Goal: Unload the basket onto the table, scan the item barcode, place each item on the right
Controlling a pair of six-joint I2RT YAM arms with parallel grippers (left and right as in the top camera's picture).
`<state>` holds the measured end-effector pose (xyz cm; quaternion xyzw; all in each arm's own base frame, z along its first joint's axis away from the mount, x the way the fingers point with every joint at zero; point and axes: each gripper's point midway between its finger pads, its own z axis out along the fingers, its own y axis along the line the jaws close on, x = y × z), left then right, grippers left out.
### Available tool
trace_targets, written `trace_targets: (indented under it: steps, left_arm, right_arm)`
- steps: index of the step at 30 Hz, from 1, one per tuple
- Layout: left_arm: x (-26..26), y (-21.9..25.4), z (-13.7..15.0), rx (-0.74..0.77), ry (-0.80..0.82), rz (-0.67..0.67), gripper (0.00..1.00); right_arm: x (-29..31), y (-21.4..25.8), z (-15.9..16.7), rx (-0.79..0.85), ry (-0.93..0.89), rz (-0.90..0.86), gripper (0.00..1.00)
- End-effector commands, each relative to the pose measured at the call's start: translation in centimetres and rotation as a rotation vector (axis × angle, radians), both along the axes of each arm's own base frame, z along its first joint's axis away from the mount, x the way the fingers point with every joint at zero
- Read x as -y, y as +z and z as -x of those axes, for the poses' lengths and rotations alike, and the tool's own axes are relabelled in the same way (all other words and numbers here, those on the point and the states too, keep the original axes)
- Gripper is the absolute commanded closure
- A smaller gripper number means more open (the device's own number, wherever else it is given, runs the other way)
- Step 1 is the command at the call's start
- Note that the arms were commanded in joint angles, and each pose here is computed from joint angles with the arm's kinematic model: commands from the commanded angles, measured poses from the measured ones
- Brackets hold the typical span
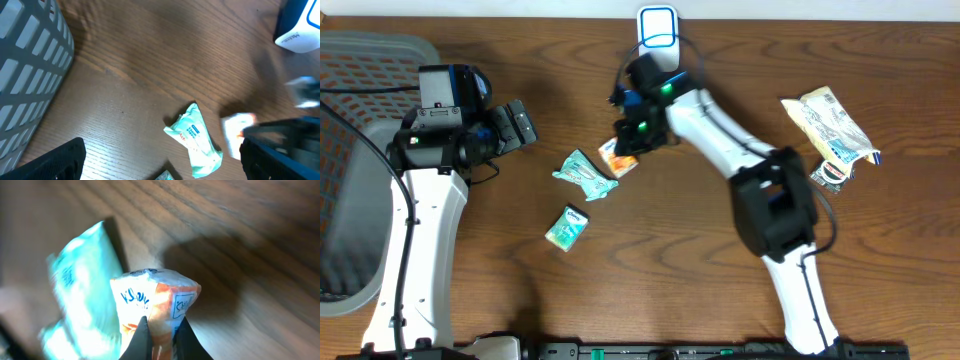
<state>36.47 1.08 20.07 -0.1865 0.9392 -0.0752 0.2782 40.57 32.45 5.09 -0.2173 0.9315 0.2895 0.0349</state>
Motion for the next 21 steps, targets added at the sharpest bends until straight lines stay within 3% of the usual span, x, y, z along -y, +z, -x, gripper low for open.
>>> trace_targets:
  steps: [1,6,14,15,21]
  left_arm:
    - [-0.3,0.1,0.0,0.001,-0.006,-0.017,0.02]
    - [-0.3,0.1,0.0,0.001,-0.006,-0.017,0.02]
    - [-0.3,0.1,0.0,0.001,-0.006,-0.017,0.03]
    - [-0.3,0.1,0.0,0.001,-0.006,-0.017,0.02]
    - [-0.3,0.1,0.0,0.001,-0.006,-0.017,0.02]
  right_arm:
    - [1.5,5.6,0.2,0.031,0.139,-0.246,0.99]
    - [5.0,6.4,0.1,-0.024,0.135,-0.33,0.99]
    - [7.4,5.6,-0.5,-0.038,0.087,-0.274,0.99]
    - [7.8,5.0,-0.7,-0.031,0.08,-0.223,0.99]
    - [13.9,-0.3,-2.9,0.112,-0.193,0.544,0.99]
